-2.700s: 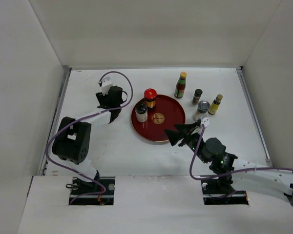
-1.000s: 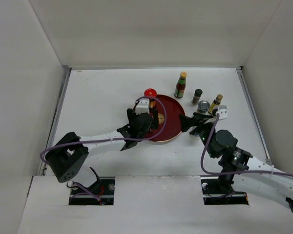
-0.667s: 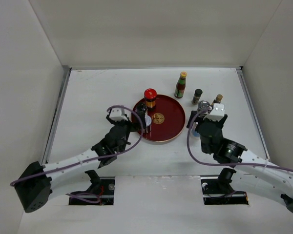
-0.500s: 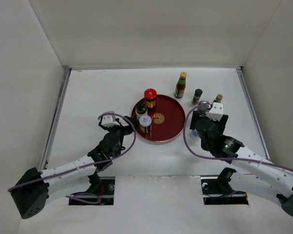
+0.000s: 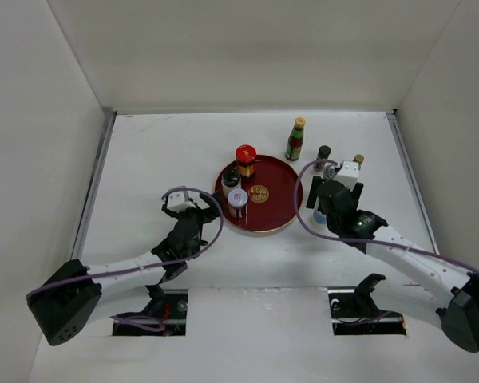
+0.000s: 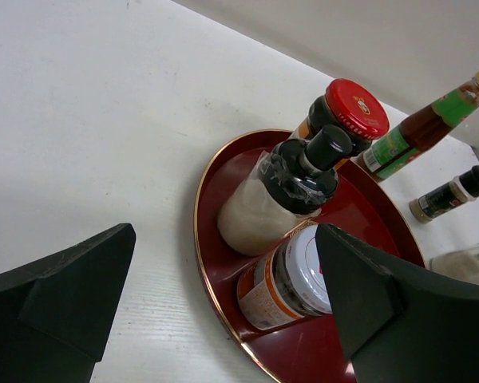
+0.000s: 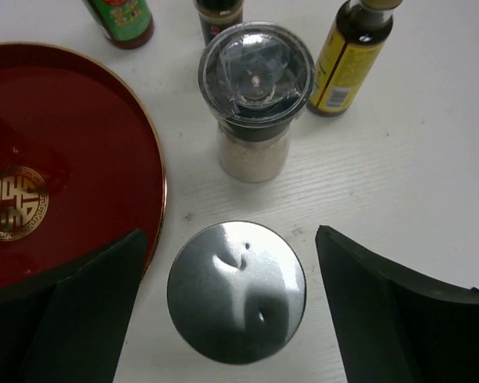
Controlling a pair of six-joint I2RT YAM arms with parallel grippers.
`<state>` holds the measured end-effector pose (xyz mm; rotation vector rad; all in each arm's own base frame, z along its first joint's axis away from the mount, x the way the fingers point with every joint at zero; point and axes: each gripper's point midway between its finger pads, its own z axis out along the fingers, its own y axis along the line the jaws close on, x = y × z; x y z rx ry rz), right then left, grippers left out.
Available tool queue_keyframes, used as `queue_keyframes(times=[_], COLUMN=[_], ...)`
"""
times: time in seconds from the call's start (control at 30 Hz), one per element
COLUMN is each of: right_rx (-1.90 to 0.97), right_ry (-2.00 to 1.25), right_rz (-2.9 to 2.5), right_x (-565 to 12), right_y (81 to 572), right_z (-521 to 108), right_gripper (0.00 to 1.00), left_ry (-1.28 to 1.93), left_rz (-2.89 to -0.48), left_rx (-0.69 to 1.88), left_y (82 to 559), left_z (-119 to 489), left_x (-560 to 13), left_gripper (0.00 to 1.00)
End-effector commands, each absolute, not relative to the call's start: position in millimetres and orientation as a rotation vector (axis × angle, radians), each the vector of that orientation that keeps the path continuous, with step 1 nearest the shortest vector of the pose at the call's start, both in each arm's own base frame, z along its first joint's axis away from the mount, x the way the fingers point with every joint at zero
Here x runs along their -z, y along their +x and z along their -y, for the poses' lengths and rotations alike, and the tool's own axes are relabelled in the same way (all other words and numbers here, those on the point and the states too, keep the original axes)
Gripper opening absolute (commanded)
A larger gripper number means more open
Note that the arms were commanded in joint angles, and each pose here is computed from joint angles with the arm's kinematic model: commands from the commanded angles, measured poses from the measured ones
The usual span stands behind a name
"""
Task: Organize the condiment bottles
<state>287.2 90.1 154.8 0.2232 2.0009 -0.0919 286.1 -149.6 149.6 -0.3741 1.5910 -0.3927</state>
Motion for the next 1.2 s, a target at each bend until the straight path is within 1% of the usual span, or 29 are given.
queue_keyframes(times=[0.0, 0.03, 0.17, 0.2, 0.23, 0.33, 0.43, 0.6, 0.63, 0.83, 0.97, 1.07, 1.17], right_rx=[-0.026, -0.023, 0.019, 0.036, 0.048, -0.006, -0.105, -0.232, -0.248, -0.257, -0.258, -0.244, -0.238], right_ry=[0.262, 0.268, 0.280, 0.295, 0.312, 0.286, 0.220, 0.127, 0.119, 0.094, 0.088, 0.105, 0.094], right_rz=[-1.967, -1.969, -1.957, -1.933, -1.902, -1.834, -1.804, -1.745, -1.722, -1.694, -1.717, -1.731, -1.759], right_x=[-168, -166, -174, -184, -197, -237, -268, -292, -295, -283, -268, -256, -242], right_y=[306, 308, 312, 311, 309, 303, 308, 353, 369, 445, 484, 504, 513], right_z=[-106, -105, -99, -94, -91, -102, -132, -194, -205, -237, -247, -247, -251], right_gripper=[0.90, 0.81, 0.55, 0.52, 0.51, 0.50, 0.51, 0.50, 0.51, 0.53, 0.52, 0.52, 0.53], left_ry=[-0.440, -0.441, -0.435, -0.435, -0.436, -0.439, -0.443, -0.447, -0.452, -0.477, -0.466, -0.458, -0.465], left_rz=[-1.513, -1.515, -1.528, -1.530, -1.528, -1.527, -1.529, -1.532, -1.529, -1.511, -1.527, -1.521, -1.522], left_rx=[0.454, 0.451, 0.445, 0.444, 0.444, 0.444, 0.440, 0.431, 0.428, 0.438, 0.430, 0.450, 0.429], left_y=[286, 286, 289, 289, 290, 289, 290, 291, 292, 290, 295, 295, 297], left_z=[146, 146, 148, 149, 149, 148, 147, 145, 143, 134, 135, 135, 129], left_x=[-167, -165, -159, -158, -158, -158, -157, -155, -155, -157, -154, -157, -155], left_gripper=[1.00, 1.00, 1.00, 1.00, 1.00, 1.00, 1.00, 1.00, 1.00, 1.00, 1.00, 1.00, 1.00])
